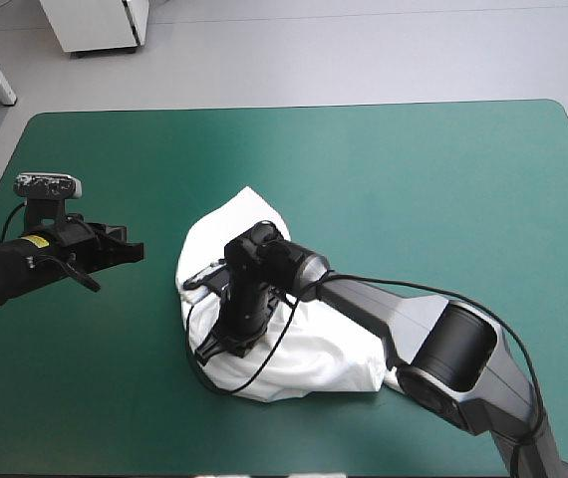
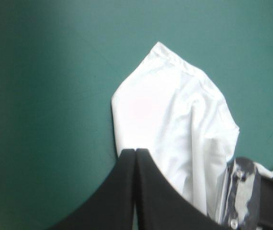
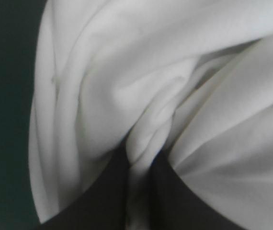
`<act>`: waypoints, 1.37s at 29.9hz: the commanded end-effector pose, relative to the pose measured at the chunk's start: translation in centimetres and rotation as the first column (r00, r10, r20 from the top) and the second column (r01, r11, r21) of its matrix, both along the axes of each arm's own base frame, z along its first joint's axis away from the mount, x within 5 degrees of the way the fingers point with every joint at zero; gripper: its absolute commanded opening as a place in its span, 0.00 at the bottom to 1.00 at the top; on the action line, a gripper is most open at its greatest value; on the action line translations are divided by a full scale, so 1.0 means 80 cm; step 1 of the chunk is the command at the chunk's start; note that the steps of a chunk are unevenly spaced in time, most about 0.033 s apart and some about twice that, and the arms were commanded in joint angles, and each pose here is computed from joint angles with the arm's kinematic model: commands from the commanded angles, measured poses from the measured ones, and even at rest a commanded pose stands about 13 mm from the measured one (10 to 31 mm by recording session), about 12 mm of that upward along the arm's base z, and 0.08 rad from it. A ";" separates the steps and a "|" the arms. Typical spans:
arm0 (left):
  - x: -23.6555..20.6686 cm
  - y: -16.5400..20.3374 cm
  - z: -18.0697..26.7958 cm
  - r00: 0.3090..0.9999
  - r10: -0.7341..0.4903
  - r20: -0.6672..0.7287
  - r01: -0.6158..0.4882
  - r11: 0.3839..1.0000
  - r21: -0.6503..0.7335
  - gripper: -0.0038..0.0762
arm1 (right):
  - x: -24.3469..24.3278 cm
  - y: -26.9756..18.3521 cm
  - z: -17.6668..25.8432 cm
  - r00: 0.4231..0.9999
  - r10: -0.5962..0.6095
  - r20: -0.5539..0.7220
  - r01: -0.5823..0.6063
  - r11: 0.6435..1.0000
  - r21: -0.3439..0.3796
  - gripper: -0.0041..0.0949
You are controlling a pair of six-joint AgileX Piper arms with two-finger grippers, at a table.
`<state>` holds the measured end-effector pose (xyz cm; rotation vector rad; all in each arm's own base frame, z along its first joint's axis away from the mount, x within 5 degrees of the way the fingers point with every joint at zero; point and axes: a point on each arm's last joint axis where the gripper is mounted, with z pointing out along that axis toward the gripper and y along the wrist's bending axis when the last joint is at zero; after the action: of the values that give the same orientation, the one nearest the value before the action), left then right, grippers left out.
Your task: Fold the cloth
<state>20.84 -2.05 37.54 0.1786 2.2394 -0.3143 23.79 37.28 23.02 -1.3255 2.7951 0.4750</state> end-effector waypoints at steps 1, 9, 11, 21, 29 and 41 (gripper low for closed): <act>-0.001 -0.002 0.021 0.995 0.017 0.096 -0.014 0.999 -0.029 0.02 | -0.035 0.004 0.039 0.999 0.050 -0.012 -0.049 0.997 0.055 0.03; -0.001 -0.002 0.021 0.995 0.017 0.096 -0.014 0.999 -0.029 0.02 | -0.042 0.003 0.052 0.998 0.059 0.027 -0.060 0.996 0.060 0.28; -0.001 -0.002 0.021 0.995 0.017 0.097 -0.014 0.999 -0.029 0.02 | -0.041 -0.002 0.062 0.997 0.058 0.053 -0.062 0.996 0.065 0.48; 0.001 0.000 0.024 0.991 0.032 0.127 -0.029 0.999 -0.024 0.02 | -0.039 -0.067 0.171 0.930 -0.045 0.365 0.005 0.994 0.109 0.57; 0.003 -0.005 0.041 0.988 -0.132 0.085 0.123 0.987 0.103 0.07 | -0.031 -0.144 0.241 0.880 -0.227 0.417 0.132 0.961 0.243 0.54; 0.059 0.007 0.079 0.991 -0.129 0.041 0.115 0.965 0.236 0.09 | -0.076 -0.223 0.220 0.873 -0.327 0.363 0.270 0.942 0.200 0.54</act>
<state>24.83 -1.65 42.20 0.4632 2.2683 -0.1543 19.26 21.63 38.82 -0.8945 2.5493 0.3149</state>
